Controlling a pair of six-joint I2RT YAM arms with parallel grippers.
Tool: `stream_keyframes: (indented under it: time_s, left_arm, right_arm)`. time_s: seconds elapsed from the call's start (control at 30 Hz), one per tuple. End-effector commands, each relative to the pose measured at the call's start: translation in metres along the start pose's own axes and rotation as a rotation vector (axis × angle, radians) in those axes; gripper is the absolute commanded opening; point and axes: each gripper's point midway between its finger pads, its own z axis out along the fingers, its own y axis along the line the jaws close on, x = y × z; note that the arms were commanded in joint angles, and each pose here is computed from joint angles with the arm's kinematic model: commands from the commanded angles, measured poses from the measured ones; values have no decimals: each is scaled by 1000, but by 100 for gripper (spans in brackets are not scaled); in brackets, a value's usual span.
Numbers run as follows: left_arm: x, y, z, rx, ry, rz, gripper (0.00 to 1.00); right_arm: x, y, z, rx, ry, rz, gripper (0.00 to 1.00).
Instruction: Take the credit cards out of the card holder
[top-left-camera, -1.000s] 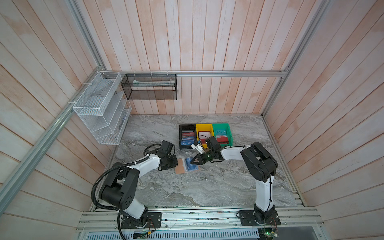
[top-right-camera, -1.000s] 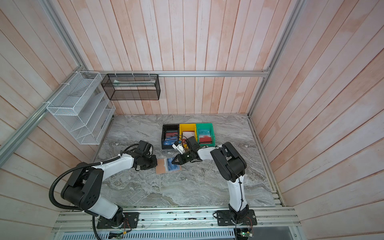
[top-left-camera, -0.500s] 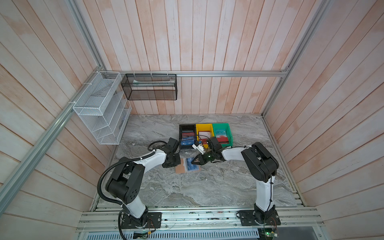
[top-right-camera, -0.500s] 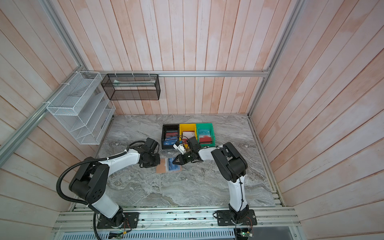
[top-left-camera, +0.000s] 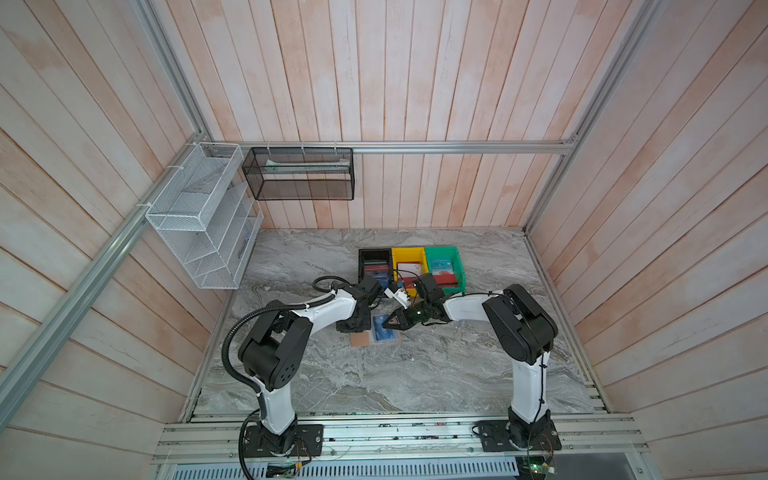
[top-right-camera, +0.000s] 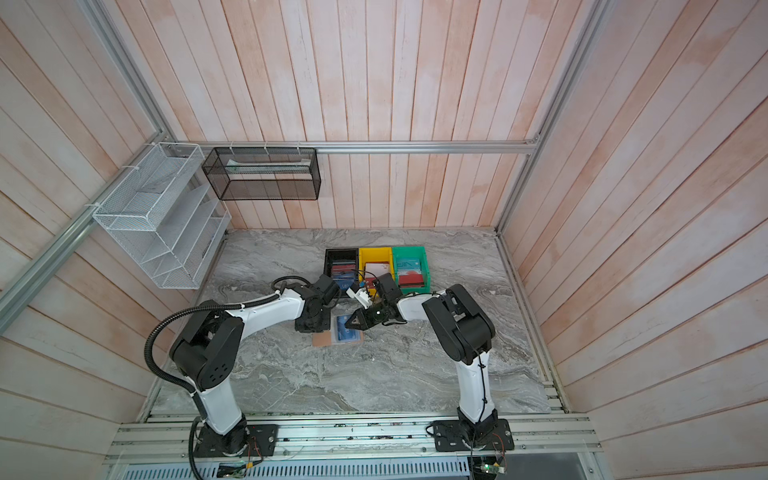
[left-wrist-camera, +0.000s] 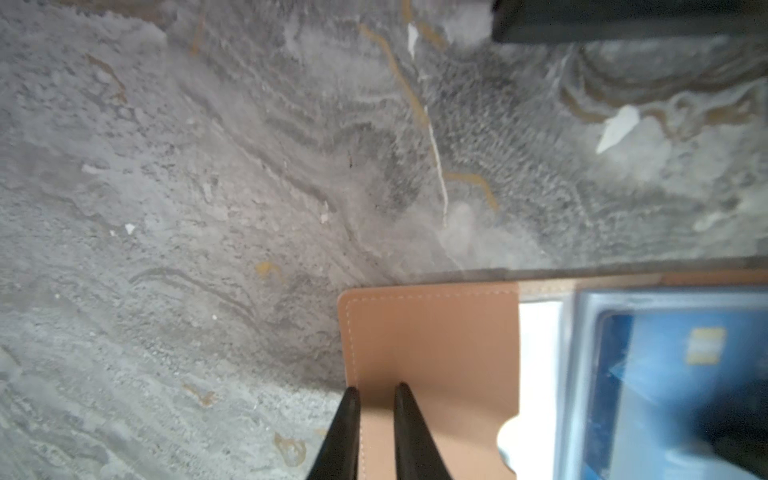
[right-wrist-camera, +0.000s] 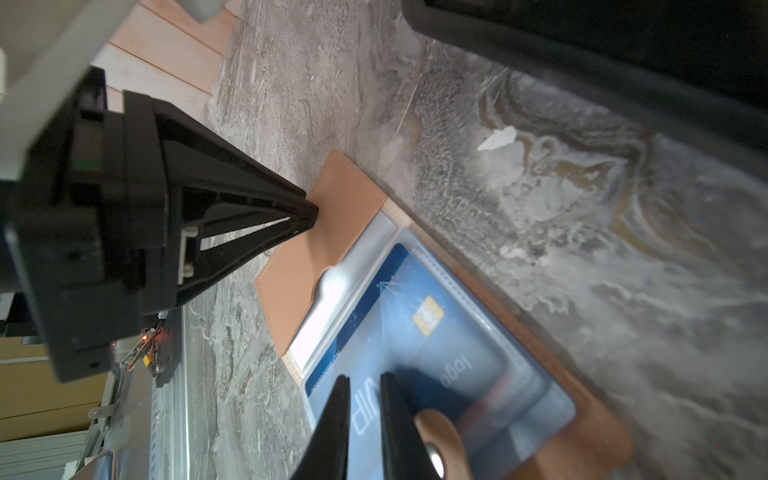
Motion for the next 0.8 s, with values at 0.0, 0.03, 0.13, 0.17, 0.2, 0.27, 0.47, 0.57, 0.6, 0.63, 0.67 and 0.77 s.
stream_keyframes:
  time_s: [0.0,0.03,0.13,0.17,0.2,0.27,0.47,0.57,0.6,0.63,0.67,0.77]
  left_arm:
    - [-1,7,-2,-60,-6,0,12]
    - [-2,5,-3,-44,-11,1,11]
    - [-4,-2,-4,3,-25,0,7]
    - [-4,-5,-4,22,-28,-1,7]
    - [-4,-8,-4,42,-30,-1,6]
    - [-2,-15,-2,86,-30,-4,6]
    - [-5,-43,-11,296,-61,-28,6]
    - [-10,-53,-21,408,-91,-57,6]
    - [-12,-55,-24,438,-102,-68,6]
    - [-13,-55,-26,458,-108,-76,6]
    - [-13,-56,-27,474,-111,-83,6]
    - [-11,-55,-24,490,-107,-93,6]
  right_arm:
    - [59,-29,8,86,143,145,18]
    - [59,-28,8,83,144,144,19]
    - [59,-29,8,84,145,145,18]
    - [59,-28,8,84,143,145,18]
    - [59,-28,7,84,143,146,18]
    - [60,-28,7,84,145,147,18]
    - [63,-29,7,87,151,152,19]
    - [64,-30,8,88,153,153,18]
    - [64,-30,7,89,154,155,18]
    - [63,-30,7,89,152,153,18]
    - [63,-29,7,90,153,153,18]
    - [61,-26,5,86,147,147,18]
